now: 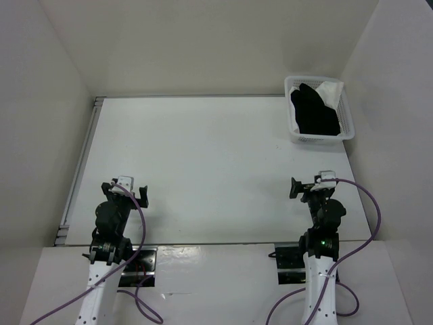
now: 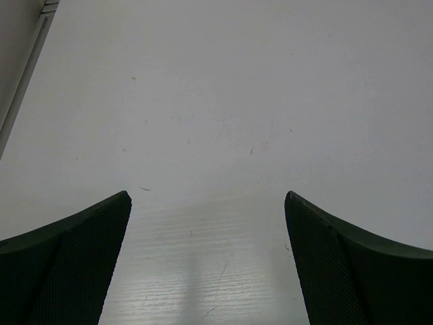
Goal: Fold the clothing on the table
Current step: Grab the skirt from the pile
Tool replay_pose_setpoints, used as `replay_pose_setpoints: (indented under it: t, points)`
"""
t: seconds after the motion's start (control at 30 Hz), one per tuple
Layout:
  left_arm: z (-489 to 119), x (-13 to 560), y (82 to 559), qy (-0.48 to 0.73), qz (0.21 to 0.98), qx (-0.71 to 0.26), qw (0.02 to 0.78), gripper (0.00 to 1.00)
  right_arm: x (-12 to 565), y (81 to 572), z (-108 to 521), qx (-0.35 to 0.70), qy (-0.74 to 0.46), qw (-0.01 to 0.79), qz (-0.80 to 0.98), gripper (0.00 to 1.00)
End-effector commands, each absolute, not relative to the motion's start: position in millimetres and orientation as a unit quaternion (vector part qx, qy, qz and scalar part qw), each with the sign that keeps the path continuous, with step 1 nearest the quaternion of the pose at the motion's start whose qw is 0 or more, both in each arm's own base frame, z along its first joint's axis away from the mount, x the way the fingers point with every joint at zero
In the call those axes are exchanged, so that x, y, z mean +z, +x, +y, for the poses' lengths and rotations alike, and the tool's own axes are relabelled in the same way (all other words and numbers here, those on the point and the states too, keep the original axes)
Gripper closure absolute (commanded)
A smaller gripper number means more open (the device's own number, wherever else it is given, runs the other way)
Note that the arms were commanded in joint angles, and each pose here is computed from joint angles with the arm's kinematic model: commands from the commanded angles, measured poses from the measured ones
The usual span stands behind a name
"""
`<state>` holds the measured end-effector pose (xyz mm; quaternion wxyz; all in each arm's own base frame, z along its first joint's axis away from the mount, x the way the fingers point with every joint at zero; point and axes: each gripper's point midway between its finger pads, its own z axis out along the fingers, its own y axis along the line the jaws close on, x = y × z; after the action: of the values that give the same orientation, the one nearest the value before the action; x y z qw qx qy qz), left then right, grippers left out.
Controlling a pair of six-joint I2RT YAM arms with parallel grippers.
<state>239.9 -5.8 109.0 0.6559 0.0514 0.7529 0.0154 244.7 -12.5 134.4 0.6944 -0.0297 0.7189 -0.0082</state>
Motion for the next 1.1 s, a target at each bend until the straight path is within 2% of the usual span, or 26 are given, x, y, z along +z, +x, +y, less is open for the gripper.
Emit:
replay_pose_setpoints:
  t: [0.0,0.53,0.7,0.8,0.9,0.97,1.03,1.07]
  points:
    - [-6,125,241,0.042,0.713,0.014,0.699,0.00,133,245,-14,-0.016,-0.028,0.712,0.702,0.01]
    - [-6,125,241,0.042,0.713,0.014,0.699,0.00,133,245,-14,-0.016,-0.028,0.712,0.702,0.01]
    - [-8,125,241,0.051,0.713,0.012,0.699,0.00,166,241,1,0.000,-0.074,0.736,0.673,0.01]
    - [-19,145,238,0.097,0.693,0.005,0.714,0.00,202,234,-8,-0.001,-0.020,0.758,0.652,0.01]
    - [-2,207,234,-0.006,0.630,-0.005,0.776,0.00,246,222,-25,-0.043,0.014,0.789,0.613,0.01]
    - [-4,236,228,0.009,0.603,-0.003,0.798,0.00,286,206,-41,-0.081,0.051,0.813,0.574,0.01]
    - [-4,277,216,0.008,0.572,-0.003,0.820,0.00,300,202,-51,-0.098,0.076,0.808,0.576,0.01]
    - [0,284,219,0.004,0.577,0.008,0.817,0.00,325,192,-52,-0.105,0.084,0.815,0.563,0.01]
